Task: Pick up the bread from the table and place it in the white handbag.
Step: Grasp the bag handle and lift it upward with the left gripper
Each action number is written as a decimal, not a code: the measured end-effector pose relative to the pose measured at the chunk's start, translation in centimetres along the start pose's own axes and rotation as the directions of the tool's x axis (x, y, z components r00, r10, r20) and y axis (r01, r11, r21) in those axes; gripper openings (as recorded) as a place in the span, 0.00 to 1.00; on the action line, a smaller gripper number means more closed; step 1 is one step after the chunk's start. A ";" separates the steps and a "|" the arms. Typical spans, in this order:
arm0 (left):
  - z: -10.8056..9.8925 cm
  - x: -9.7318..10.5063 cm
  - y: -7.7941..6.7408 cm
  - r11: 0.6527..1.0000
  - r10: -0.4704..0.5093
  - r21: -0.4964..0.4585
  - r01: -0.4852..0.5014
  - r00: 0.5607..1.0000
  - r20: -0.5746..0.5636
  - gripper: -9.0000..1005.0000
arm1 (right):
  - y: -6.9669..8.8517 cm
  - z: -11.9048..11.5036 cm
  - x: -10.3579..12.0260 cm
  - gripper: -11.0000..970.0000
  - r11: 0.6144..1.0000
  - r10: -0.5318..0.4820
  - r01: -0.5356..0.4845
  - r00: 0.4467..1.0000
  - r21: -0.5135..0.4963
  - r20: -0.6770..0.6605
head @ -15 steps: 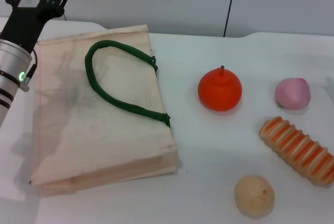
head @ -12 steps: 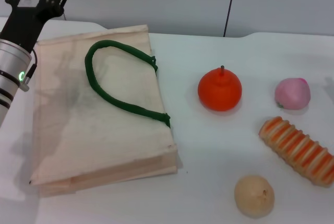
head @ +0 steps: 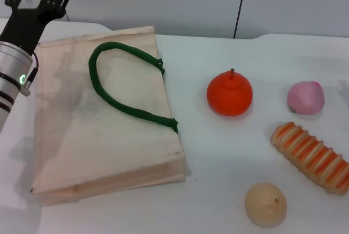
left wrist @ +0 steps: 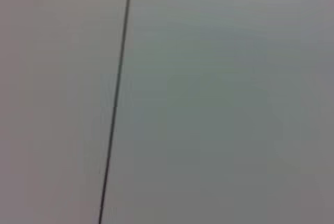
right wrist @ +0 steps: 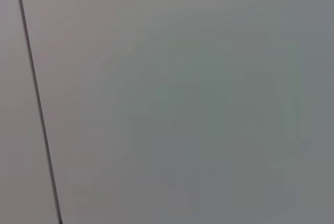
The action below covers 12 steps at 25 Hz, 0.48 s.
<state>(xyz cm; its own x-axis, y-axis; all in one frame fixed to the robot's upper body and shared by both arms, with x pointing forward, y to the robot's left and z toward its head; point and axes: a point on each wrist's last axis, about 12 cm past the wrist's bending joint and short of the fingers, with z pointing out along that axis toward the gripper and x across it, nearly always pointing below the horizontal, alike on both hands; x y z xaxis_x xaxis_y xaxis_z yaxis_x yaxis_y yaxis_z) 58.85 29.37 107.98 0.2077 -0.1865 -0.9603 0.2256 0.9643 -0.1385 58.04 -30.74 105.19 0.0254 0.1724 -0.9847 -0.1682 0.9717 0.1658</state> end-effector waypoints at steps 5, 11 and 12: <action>0.6 0.5 0.7 0.991 -0.132 -0.012 0.131 0.987 -0.090 0.68 | -0.1 -0.2 0.1 0.91 1.000 0.000 0.000 1.000 0.005 -0.003; 1.8 -1.0 2.9 0.939 -0.318 0.050 0.340 0.916 -0.244 0.68 | -0.3 -0.3 0.1 0.91 1.000 -0.002 0.002 1.000 0.008 -0.004; 2.0 -1.4 3.3 0.929 -0.341 0.049 0.367 0.900 -0.273 0.68 | -0.3 -0.3 0.1 0.91 1.000 -0.002 0.002 1.000 0.008 -0.003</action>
<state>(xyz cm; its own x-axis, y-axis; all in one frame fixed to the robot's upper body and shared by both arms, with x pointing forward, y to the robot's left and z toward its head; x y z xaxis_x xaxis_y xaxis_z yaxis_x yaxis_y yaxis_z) 61.23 32.47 109.39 -0.1502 -0.4450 -0.8828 0.3326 0.8182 -0.4690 57.79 -31.03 105.02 0.0222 0.1703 -0.9851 -0.1608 0.9732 0.1646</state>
